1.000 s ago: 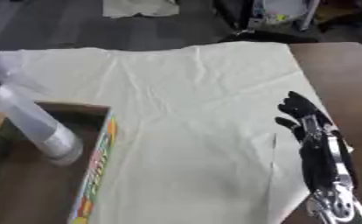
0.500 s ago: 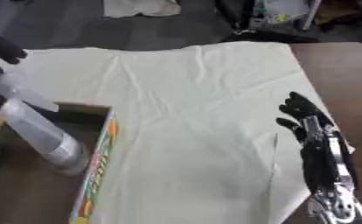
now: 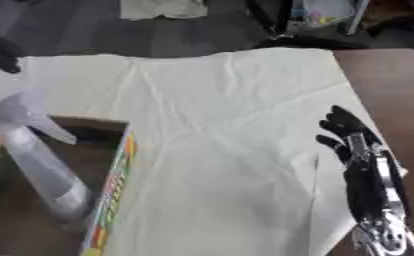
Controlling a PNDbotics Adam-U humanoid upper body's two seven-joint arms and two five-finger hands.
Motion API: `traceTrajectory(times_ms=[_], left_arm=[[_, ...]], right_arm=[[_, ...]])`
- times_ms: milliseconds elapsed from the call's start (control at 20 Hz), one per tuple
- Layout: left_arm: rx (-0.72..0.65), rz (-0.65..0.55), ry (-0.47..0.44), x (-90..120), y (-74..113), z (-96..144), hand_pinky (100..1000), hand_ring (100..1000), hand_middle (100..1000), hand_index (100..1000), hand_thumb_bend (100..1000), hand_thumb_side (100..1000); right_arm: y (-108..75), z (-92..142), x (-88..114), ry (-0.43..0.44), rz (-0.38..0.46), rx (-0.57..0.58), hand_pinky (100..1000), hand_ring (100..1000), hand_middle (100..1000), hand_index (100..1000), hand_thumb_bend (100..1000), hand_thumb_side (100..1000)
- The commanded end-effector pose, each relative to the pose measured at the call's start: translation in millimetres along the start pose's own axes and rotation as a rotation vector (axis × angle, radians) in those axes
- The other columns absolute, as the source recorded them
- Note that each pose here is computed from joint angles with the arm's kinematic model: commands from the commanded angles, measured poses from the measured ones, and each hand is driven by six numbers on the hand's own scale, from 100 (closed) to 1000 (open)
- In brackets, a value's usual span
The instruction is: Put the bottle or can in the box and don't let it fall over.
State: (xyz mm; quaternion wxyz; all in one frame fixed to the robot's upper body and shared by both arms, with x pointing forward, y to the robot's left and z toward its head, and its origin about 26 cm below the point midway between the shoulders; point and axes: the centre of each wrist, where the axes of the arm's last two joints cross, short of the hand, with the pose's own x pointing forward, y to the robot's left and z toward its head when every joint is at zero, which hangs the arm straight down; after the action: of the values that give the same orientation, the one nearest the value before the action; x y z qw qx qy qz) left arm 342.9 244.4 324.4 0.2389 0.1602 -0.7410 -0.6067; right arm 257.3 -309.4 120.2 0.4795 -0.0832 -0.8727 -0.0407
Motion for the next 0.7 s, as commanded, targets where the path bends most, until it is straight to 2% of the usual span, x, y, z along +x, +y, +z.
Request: traceTrajectory(times_ms=[50, 350, 400, 700], left_arm=[[0.035, -0.025, -0.003, 5, 14.3, 5, 963, 857, 849, 814, 100, 603], [0.116, 0.029, -0.028, 13, 22.0, 10, 965, 846, 837, 784, 100, 554], [0.162, 0.059, -0.034, 14, 25.7, 13, 964, 840, 832, 766, 100, 516], [0.459, 0.278, -0.087, 28, 47.9, 43, 963, 828, 817, 739, 100, 551]], right_arm=[[0.6, -3, 4, -0.017, 0.006, 0.006, 782, 840, 905, 745, 100, 805], [-0.3, -3, 5, -0.020, 0.005, 0.000, 781, 837, 902, 744, 100, 799], [-1.4, -4, 5, -0.028, 0.008, 0.001, 781, 838, 902, 745, 100, 787], [-11.9, -4, 7, -0.105, 0.036, 0.017, 782, 839, 901, 747, 100, 743]])
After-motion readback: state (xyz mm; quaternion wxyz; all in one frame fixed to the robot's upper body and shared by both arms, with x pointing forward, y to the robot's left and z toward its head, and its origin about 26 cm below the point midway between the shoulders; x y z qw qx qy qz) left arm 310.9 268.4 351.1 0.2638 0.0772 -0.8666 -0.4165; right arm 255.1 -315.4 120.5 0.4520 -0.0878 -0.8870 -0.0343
